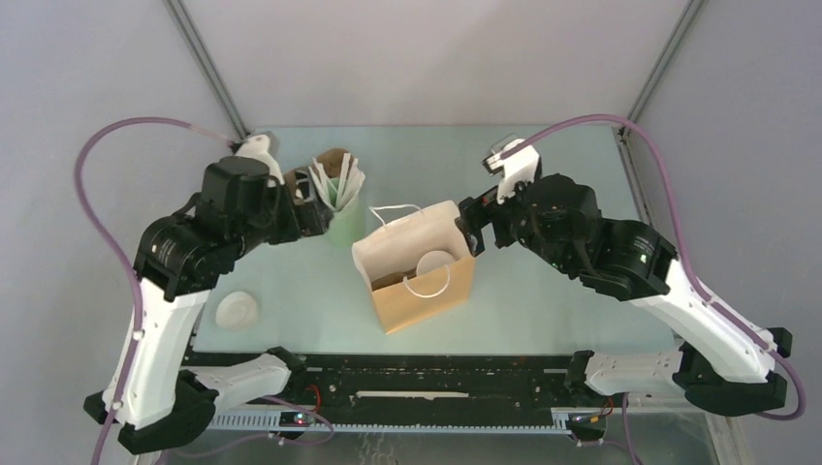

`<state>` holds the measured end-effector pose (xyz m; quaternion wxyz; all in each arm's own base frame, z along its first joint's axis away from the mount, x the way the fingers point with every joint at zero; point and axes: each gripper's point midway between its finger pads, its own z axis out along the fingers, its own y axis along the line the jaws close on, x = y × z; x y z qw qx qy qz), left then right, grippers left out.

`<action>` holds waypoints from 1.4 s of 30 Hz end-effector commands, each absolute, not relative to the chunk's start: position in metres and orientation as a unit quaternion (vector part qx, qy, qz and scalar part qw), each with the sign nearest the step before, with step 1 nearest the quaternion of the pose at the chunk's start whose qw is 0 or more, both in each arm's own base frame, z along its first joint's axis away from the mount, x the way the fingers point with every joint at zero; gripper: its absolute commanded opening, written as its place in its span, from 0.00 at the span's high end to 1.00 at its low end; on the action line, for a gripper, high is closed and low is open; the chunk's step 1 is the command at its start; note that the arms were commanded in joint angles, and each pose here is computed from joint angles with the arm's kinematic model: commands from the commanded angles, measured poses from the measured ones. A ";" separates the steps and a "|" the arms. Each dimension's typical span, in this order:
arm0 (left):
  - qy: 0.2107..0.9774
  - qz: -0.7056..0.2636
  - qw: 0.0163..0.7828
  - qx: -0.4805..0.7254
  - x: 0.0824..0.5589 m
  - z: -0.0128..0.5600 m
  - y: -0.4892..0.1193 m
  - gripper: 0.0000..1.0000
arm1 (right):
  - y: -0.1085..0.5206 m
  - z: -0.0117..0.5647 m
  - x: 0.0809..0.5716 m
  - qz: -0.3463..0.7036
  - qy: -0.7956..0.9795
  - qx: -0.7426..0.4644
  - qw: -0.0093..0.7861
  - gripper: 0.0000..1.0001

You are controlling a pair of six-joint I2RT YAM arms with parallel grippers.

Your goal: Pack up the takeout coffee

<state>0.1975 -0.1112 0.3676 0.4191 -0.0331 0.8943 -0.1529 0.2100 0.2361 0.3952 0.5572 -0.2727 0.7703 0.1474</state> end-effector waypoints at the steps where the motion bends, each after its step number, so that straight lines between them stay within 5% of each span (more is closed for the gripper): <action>1: 0.867 -0.068 0.482 -0.110 0.241 0.371 -0.064 0.12 | 0.214 0.401 0.208 0.168 0.784 -0.207 0.560 0.00; 8: 0.879 -0.005 0.450 -0.154 0.320 0.321 -0.029 0.21 | 0.188 0.396 0.186 0.189 0.790 -0.199 0.548 0.00; 12: 0.884 -0.010 0.450 -0.127 0.360 0.312 -0.034 0.34 | 0.162 0.394 0.177 0.180 0.789 -0.186 0.557 0.00; 20: 0.855 -0.161 0.491 -0.037 0.428 0.318 -0.102 0.26 | 0.129 0.405 0.170 0.166 0.778 -0.166 0.583 0.00; 31: 0.849 -0.193 0.492 0.009 0.457 0.296 -0.132 0.41 | 0.130 0.405 0.165 0.191 0.779 -0.147 0.578 0.00; 42: 0.866 -0.071 0.494 0.001 0.442 0.287 -0.104 0.49 | 0.132 0.405 0.163 0.200 0.778 -0.152 0.575 0.00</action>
